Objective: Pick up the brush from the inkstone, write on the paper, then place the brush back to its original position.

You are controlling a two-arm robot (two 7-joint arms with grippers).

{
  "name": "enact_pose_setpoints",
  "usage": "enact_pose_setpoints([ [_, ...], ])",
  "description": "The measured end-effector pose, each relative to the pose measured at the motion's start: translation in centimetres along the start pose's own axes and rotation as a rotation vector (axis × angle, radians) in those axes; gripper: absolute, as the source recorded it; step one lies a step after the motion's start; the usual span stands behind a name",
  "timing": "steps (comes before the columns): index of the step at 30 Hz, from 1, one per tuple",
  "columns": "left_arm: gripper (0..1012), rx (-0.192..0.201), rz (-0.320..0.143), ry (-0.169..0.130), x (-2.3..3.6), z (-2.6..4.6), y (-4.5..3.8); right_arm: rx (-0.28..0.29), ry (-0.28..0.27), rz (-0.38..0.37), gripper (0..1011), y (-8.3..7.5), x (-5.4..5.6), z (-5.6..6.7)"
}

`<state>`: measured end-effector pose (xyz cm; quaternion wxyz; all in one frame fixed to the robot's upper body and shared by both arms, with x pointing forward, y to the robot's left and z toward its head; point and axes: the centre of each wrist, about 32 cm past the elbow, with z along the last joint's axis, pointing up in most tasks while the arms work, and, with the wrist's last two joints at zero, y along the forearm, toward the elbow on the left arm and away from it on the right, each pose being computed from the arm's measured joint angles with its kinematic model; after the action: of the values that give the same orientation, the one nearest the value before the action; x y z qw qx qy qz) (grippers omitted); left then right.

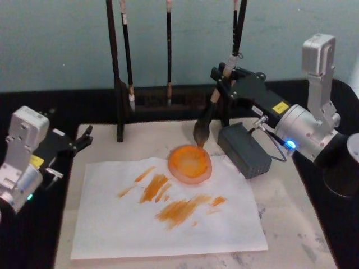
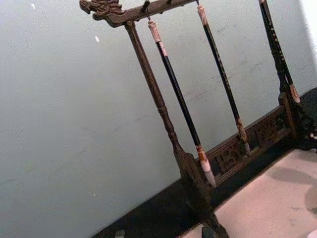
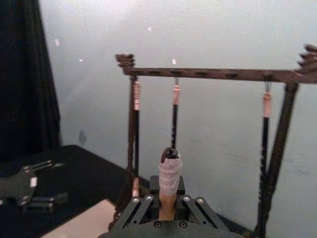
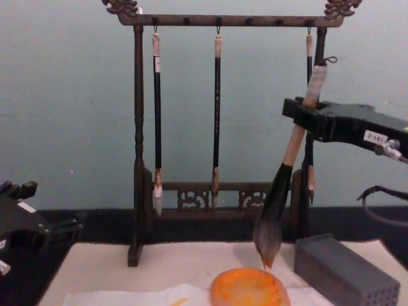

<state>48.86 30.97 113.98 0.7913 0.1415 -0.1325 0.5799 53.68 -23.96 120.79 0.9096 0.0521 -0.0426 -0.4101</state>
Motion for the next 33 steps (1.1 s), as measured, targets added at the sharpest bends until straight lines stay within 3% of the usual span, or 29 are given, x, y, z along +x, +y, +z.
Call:
enact_pose_setpoints([
  [12,1001,0.000,0.000,0.000,0.00,0.00,0.00,0.003,-0.056,0.085,174,-1.9,-1.2,0.6],
  [33,1001,0.000,0.000,0.000,0.00,0.00,0.00,-0.007,-0.033,0.197,174,-6.2,-2.6,0.5],
])
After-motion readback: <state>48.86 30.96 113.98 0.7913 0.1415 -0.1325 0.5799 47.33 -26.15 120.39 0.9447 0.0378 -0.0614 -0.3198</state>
